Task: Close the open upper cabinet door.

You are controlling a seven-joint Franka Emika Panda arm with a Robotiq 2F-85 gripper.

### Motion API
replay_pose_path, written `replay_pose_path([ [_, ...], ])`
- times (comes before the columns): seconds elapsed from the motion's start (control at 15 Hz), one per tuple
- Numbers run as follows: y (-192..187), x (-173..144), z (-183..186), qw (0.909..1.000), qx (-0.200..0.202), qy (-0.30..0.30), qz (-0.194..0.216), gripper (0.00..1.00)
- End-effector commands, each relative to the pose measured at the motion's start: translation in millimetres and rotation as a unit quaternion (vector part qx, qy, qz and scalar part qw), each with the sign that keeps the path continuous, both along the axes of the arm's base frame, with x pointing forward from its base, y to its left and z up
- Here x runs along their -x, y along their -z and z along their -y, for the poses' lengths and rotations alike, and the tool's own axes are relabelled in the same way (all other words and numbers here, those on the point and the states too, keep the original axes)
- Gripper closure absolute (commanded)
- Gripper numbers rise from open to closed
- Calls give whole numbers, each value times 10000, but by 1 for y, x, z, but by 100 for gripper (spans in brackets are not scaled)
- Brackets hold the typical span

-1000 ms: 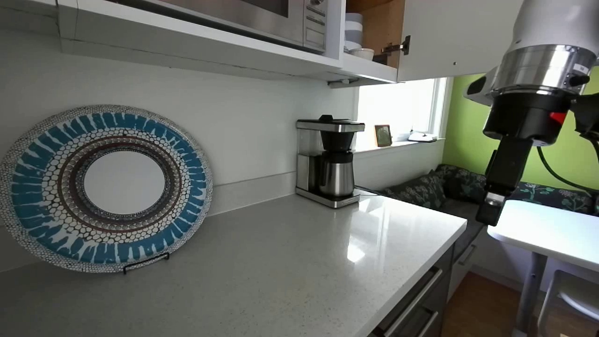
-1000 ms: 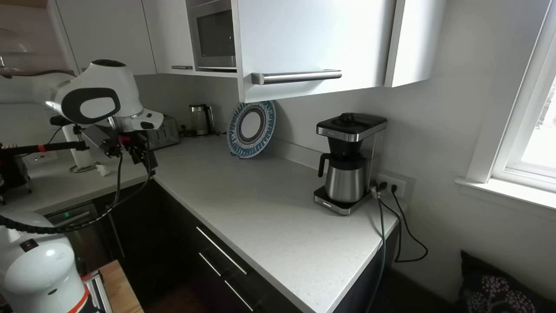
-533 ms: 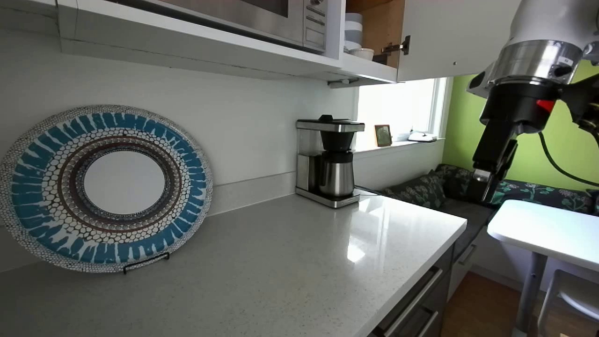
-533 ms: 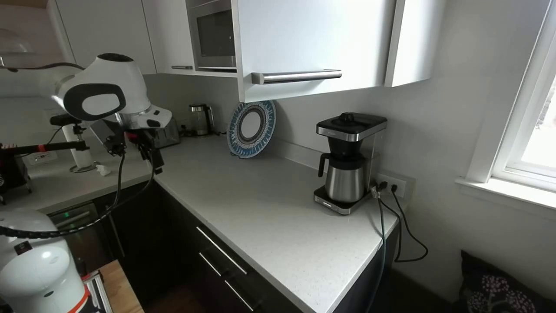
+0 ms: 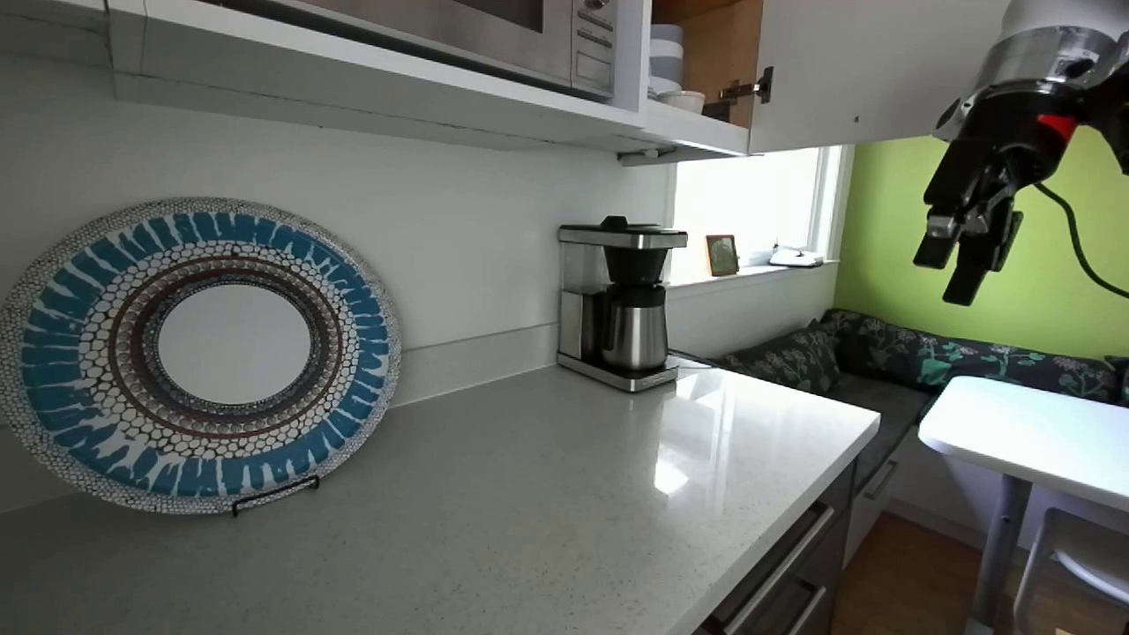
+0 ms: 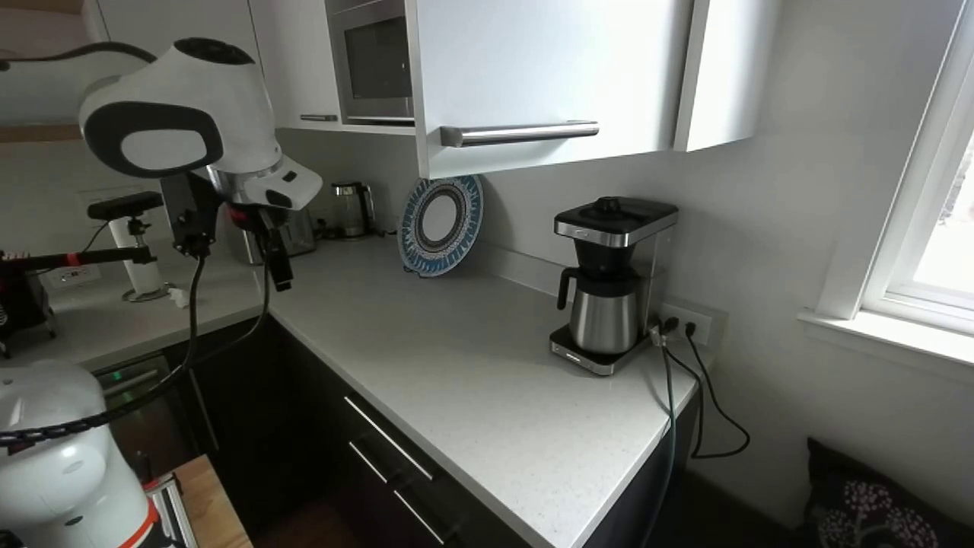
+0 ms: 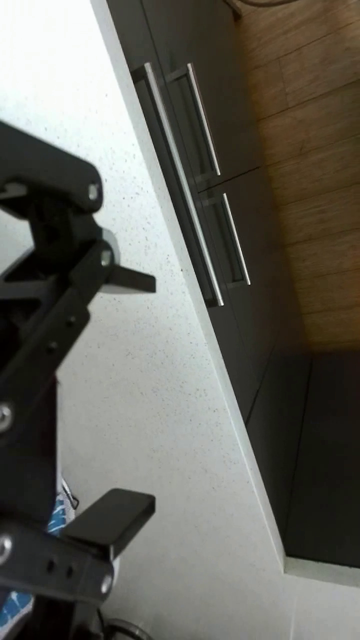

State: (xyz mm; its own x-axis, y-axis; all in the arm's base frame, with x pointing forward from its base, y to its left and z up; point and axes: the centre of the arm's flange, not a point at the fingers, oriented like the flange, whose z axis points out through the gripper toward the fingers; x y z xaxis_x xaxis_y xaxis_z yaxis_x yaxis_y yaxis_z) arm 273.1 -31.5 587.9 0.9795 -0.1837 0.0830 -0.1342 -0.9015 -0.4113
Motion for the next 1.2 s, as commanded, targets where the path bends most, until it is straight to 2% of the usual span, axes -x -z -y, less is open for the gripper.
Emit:
replay_pose_path([
  [0.0, -19, -1, 42, 9991, -168, 349, -141, 0],
  [0.27, -27, 11, 88, 9953, -328, 889, -172, 0],
  [0.47, -28, 22, 118, 9932, -235, 1130, -144, 0],
  [0.87, -35, 40, 166, 9966, 452, 663, -202, 0],
  [1.0, -39, 41, 178, 9972, 499, 534, -163, 0],
  [1.07, -34, 43, 160, 9965, 405, 723, -49, 0],
  [1.13, -35, 43, 165, 9968, 425, 683, -35, 0],
])
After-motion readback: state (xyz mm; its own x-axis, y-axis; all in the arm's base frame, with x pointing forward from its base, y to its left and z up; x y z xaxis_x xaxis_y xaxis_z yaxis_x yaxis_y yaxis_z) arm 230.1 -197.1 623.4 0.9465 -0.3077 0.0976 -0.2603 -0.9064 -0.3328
